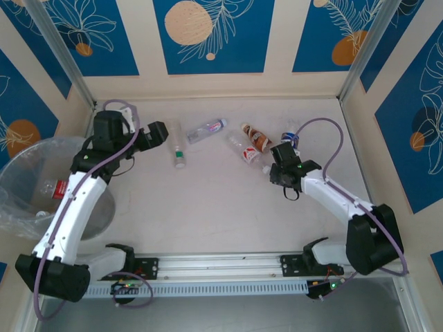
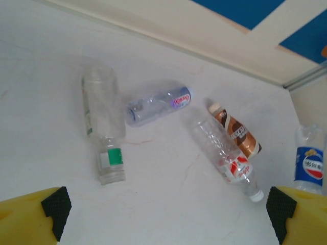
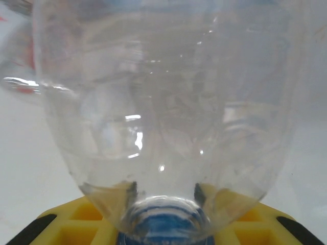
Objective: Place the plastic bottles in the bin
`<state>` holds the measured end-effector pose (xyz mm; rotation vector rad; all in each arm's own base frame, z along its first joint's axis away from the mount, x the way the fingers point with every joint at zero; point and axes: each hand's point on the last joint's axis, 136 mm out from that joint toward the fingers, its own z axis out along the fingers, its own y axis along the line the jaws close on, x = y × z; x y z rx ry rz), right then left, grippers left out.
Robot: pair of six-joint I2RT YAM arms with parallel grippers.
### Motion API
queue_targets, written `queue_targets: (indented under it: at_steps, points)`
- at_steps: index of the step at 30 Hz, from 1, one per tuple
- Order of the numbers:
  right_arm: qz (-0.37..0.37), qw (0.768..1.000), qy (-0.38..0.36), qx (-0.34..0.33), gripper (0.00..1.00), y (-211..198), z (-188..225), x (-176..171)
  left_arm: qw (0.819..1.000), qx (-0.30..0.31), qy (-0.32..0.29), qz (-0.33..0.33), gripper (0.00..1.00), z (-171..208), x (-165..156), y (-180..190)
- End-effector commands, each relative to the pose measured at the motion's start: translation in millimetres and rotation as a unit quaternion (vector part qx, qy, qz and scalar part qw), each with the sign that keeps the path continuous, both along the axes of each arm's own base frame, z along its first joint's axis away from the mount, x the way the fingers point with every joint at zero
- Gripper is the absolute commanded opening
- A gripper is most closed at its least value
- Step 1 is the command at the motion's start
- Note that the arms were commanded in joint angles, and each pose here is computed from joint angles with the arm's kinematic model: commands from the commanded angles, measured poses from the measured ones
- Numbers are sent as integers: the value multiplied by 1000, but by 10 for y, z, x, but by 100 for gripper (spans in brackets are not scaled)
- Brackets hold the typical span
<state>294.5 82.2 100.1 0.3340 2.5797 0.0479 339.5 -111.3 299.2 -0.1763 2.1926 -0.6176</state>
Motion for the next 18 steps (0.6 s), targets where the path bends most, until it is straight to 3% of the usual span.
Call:
queue_targets:
  at_steps: [1, 8, 14, 18]
  points:
    - [52, 997, -45, 19, 29, 151, 174, 28, 999, 5, -34, -24, 99, 195, 108, -184]
    - [187, 975, -99, 74, 27, 724, 428, -39, 992, -28, -24, -117, 99, 101, 146, -731]
    - [261, 949, -135, 118, 27, 1192, 656, -77, 976, -154, -15, -151, 100, -31, 232, -1165]
    - [298, 930, -152, 150, 27, 1477, 788, -129, 971, -170, 5, -167, 99, -127, 255, -1385]
